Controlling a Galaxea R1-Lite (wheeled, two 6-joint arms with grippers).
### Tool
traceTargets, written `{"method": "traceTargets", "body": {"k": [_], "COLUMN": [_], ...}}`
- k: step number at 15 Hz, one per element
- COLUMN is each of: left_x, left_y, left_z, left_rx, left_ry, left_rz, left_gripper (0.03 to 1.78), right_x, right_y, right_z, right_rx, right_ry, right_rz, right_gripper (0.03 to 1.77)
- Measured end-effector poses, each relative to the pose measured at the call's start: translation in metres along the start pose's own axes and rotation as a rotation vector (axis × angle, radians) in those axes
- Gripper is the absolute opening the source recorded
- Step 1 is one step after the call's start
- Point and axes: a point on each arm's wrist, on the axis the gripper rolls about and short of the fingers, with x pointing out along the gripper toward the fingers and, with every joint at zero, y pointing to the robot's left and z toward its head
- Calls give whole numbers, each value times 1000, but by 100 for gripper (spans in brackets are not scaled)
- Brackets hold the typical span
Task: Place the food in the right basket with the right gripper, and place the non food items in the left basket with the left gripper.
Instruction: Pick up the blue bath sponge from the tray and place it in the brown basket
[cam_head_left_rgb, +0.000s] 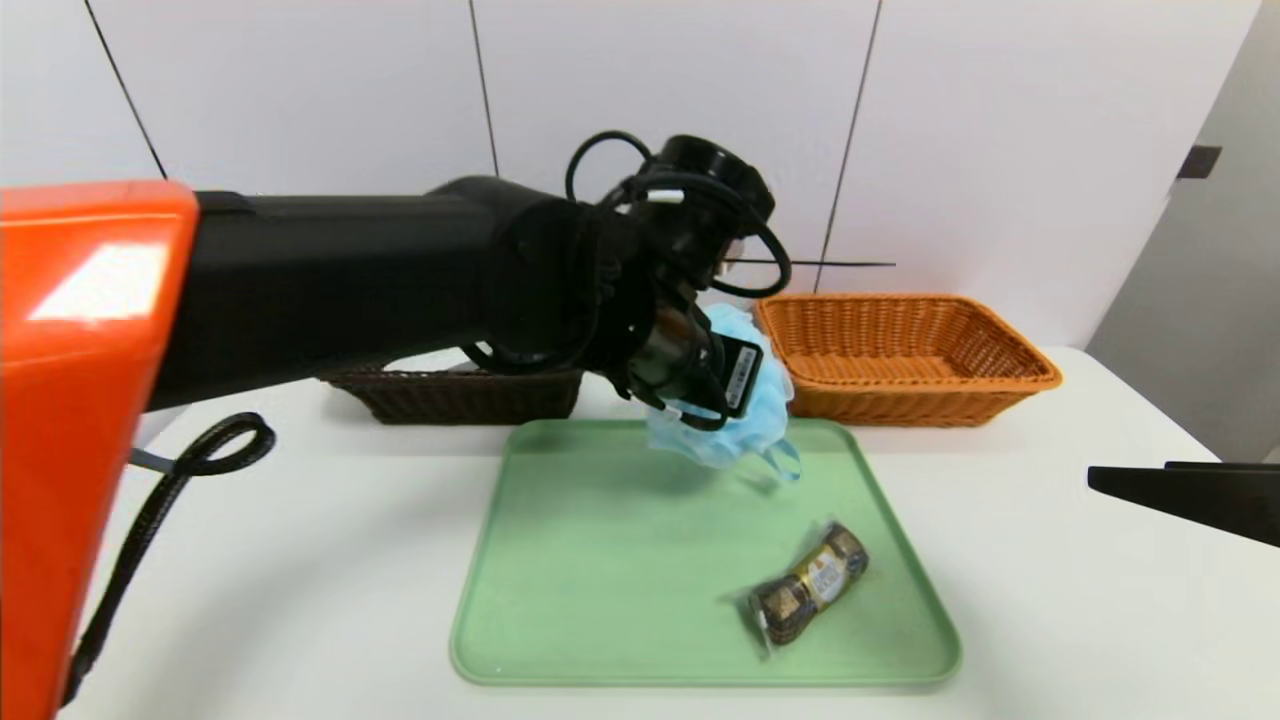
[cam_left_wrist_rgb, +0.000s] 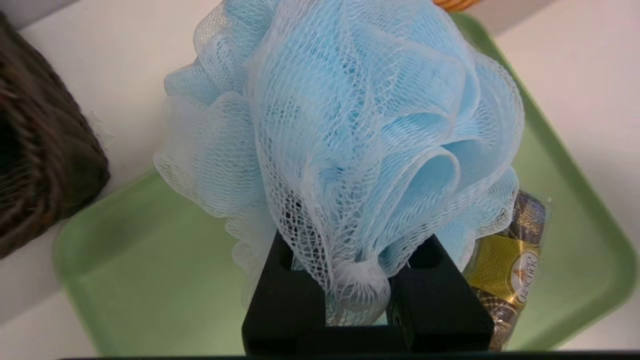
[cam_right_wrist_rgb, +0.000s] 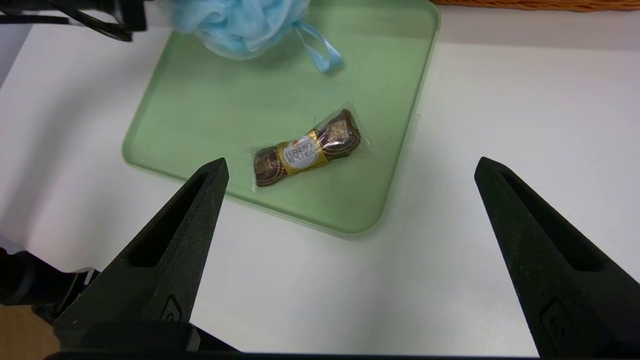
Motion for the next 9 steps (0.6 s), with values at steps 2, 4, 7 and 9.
{"method": "traceTargets", "body": {"k": [2,4,7,9], "left_x": [-25,-51,-83,-98], "left_y": [10,29,64,91], "left_z": [9,20,33,39], "left_rx": [-7,-35,-76,-109], "left_ry": [-28,-76,-153,-188], "left_rz": [7,29,82,125], "left_gripper": [34,32,32,32], "right_x": [-1,-1,-1,0], "right_y": [0,0,0,0], "right_z": [0,0,0,0], "right_rx": [-1,0,-1,-1], "right_ry": [-2,-3,-2,-2], "right_rz": [1,2,3,3], "right_gripper": [170,170,170,170]}}
